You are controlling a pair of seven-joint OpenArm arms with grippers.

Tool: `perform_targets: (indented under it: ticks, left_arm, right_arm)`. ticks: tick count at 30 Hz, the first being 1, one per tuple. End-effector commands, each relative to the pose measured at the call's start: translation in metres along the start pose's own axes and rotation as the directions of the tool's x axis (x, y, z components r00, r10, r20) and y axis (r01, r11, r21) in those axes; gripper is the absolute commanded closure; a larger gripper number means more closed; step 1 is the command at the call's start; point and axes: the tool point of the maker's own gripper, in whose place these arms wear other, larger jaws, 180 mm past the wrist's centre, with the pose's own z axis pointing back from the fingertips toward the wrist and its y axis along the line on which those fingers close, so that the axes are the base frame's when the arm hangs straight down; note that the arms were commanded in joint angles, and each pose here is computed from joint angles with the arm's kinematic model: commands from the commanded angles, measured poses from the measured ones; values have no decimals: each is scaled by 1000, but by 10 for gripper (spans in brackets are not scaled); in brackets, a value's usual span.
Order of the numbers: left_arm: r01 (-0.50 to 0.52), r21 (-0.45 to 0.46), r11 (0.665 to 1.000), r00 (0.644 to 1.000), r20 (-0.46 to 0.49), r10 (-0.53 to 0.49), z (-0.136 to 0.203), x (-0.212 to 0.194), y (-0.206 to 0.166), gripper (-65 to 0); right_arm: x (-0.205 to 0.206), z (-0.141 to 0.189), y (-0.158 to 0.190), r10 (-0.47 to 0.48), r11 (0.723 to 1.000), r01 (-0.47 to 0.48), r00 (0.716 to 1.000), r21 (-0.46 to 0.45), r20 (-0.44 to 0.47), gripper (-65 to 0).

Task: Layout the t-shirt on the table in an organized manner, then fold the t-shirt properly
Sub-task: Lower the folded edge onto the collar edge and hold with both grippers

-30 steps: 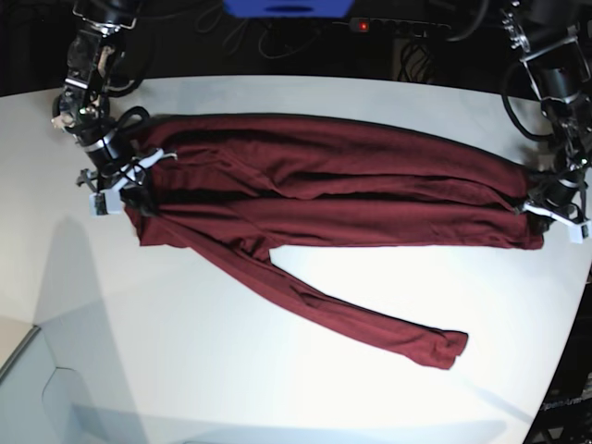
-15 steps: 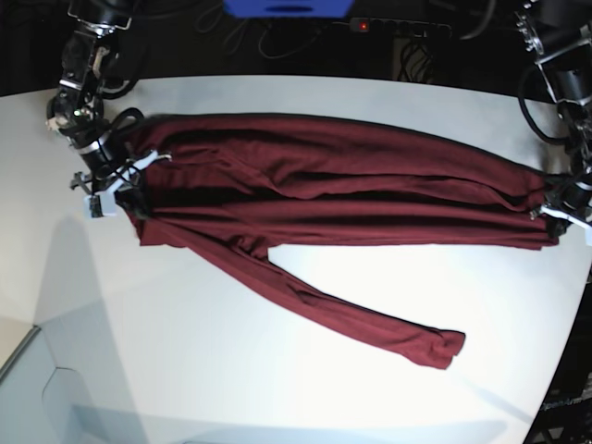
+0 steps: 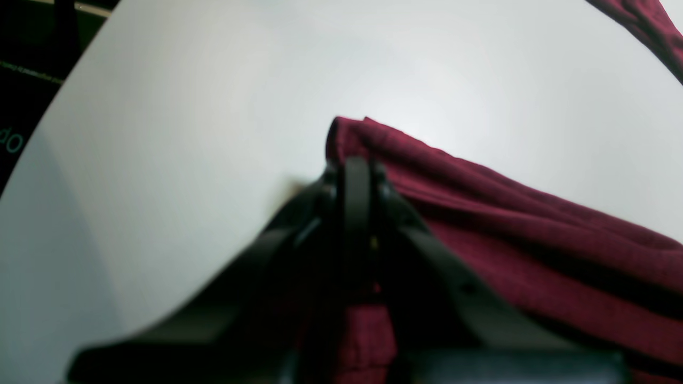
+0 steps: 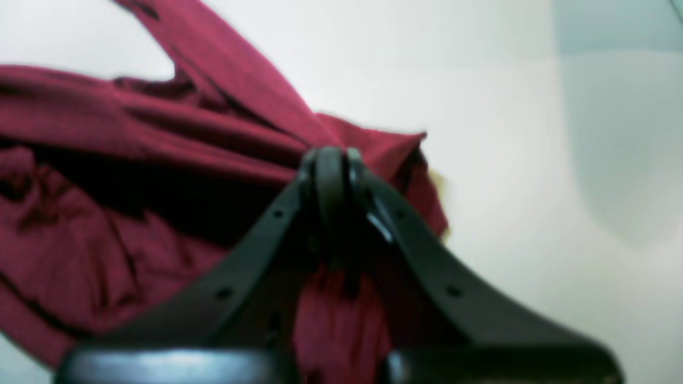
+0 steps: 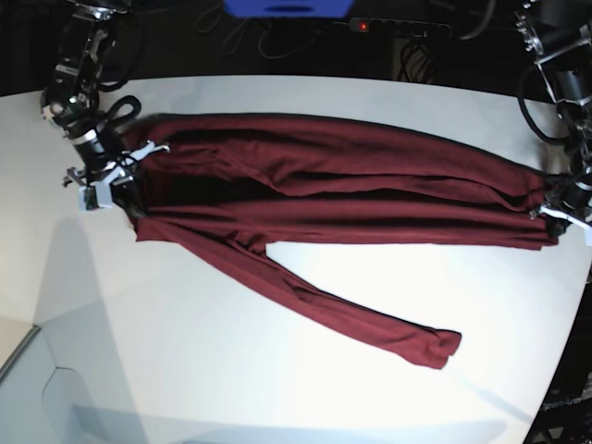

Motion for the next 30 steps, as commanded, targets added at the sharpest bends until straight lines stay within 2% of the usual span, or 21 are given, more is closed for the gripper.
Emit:
perform_targets:
  ticks: [1,22,30]
  left_arm:
    - [15,5,1000,998,66,-15,2,28,7,-2]
    - [24,2,1000,998,57,-24,2,25,6,-2]
    - [129,-40,991,991,-22,-130,-7,5,-14,-2]
  right_arm:
    - [17,3,-3,15,1000,-15,998,-1,57,0]
    - [-25,23,8,-19,1000,19,999,12,-43,0]
    - [-41,21,6,-42,999,43,996,10,-80,0]
